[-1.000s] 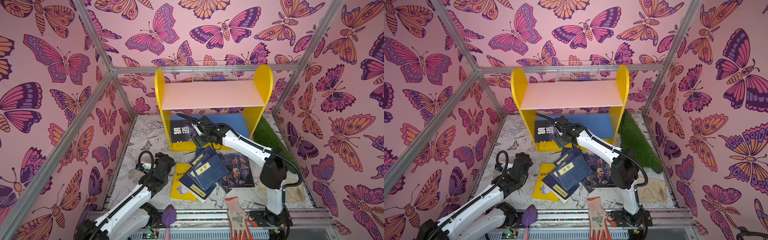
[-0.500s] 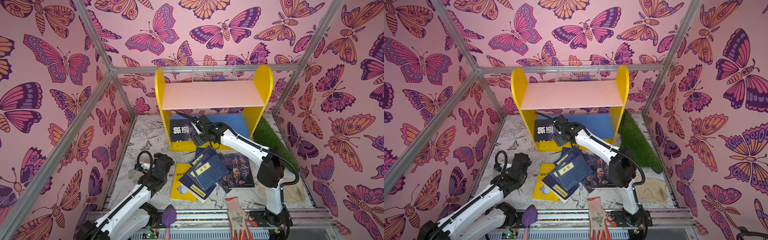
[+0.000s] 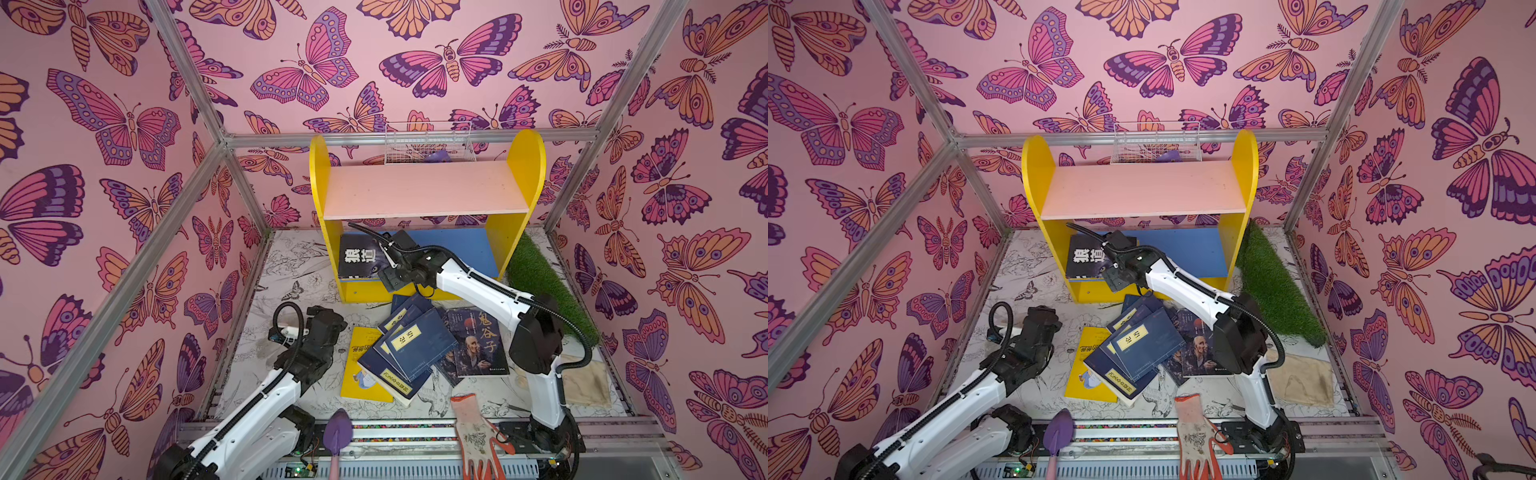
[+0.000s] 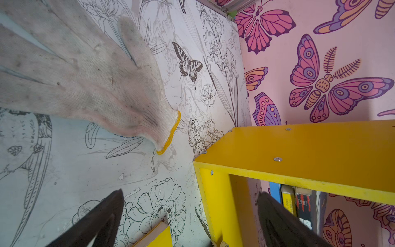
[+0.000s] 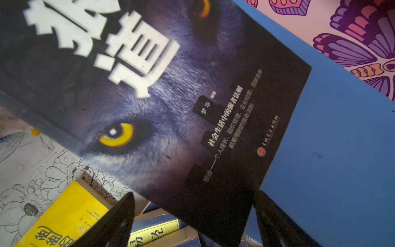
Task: Stacking books/files
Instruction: Move the book to the bookshelf.
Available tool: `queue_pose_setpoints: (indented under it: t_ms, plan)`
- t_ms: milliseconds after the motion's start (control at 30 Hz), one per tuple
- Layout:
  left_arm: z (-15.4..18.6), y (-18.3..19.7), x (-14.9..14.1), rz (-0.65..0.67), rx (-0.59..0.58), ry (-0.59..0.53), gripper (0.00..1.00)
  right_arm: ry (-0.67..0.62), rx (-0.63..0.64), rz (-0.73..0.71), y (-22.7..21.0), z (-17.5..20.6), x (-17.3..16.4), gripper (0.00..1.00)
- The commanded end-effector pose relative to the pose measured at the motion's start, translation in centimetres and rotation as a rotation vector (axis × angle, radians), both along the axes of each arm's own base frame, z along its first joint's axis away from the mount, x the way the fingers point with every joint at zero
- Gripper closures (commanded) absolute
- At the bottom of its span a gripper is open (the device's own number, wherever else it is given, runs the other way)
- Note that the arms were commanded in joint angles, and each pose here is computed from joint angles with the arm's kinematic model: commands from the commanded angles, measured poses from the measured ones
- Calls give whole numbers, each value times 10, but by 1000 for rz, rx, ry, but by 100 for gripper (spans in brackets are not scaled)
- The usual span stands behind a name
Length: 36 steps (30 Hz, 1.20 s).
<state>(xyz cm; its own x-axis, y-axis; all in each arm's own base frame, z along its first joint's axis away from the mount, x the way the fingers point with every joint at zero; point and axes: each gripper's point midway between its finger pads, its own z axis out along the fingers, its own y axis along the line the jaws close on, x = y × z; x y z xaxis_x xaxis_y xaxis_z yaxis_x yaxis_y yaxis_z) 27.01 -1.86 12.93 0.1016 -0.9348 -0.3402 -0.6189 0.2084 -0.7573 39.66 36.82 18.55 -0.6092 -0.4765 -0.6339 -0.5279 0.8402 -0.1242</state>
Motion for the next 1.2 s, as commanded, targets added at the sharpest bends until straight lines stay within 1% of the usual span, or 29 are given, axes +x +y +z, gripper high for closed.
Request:
queue_pose_setpoints:
  t_ms: [0,167,267,367,433,567,700,900,1167]
  plan:
    - [-10,4,-7,-7,25,46,1,-55,32,3,3,19,-7,13]
    - [-11,3,-6,-10,25,52,1,-142,103,-18,-11,49,-8,12]
    - [-12,1,-4,-18,23,58,1,-127,151,-53,-24,58,-4,12]
    - [-15,-2,-3,-27,18,69,1,-82,156,-35,-26,53,-5,12]
    - [-15,-3,-2,-30,13,72,1,-43,132,7,-24,44,-12,12]
    - [-15,-4,-2,-32,13,71,1,21,76,41,-26,26,-21,12]
    - [-15,-3,-2,-29,15,69,1,42,27,8,-38,15,-19,12]
    - [-15,-3,-2,-31,12,70,1,69,36,-54,-47,10,-3,12]
    - [-15,-2,-3,-30,11,65,1,70,16,-62,-48,4,4,12]
